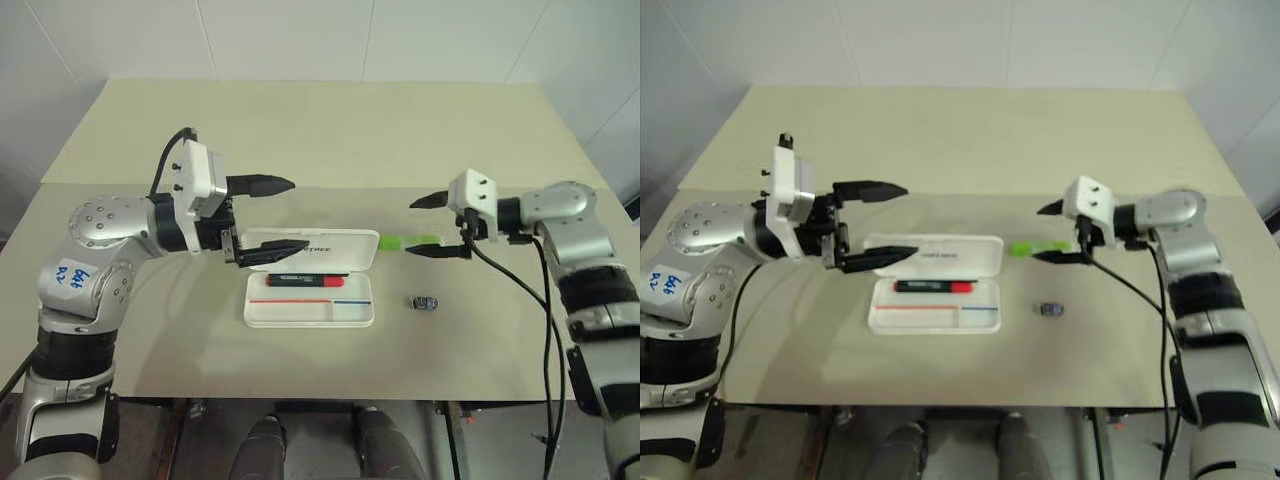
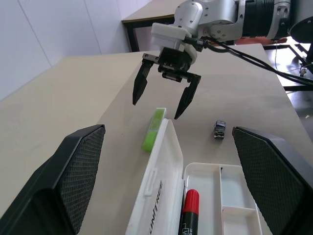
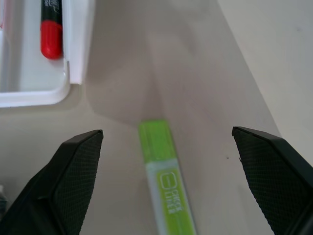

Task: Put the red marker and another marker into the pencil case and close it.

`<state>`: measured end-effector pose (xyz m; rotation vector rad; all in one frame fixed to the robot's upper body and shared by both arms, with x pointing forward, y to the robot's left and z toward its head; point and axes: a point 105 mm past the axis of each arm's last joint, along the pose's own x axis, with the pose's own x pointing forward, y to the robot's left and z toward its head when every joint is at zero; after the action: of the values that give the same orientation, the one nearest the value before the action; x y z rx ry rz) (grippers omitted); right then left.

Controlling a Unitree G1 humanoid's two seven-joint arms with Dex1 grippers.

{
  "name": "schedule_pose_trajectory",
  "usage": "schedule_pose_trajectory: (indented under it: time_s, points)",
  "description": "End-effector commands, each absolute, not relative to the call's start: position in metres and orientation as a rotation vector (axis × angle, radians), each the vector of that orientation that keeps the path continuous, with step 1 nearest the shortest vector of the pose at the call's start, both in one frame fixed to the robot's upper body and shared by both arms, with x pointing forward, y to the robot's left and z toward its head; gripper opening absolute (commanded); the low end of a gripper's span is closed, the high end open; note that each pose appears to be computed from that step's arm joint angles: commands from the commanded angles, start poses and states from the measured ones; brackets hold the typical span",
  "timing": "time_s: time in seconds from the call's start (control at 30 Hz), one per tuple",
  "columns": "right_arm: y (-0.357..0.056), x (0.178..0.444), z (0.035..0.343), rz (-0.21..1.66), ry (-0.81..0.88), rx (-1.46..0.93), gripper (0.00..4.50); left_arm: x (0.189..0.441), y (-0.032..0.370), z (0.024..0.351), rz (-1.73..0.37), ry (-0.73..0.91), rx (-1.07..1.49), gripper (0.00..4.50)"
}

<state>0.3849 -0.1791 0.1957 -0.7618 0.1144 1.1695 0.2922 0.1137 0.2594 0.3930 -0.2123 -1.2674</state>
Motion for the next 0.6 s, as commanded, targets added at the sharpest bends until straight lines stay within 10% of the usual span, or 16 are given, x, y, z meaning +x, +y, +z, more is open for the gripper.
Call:
schedule_pose_trajectory:
  time_s: [0.03,0.6]
  points:
    - [-0.188,0.392,0.197,1.156,0.140,-0.807,4.50,0.288,0.110,0.274,-1.276,-0.252,0.440,4.47]
    - [-0.206,0.400,0.162,1.117,0.317,-0.883,4.50,0.288,0.114,0.277,-1.286,-0.232,0.485,4.47]
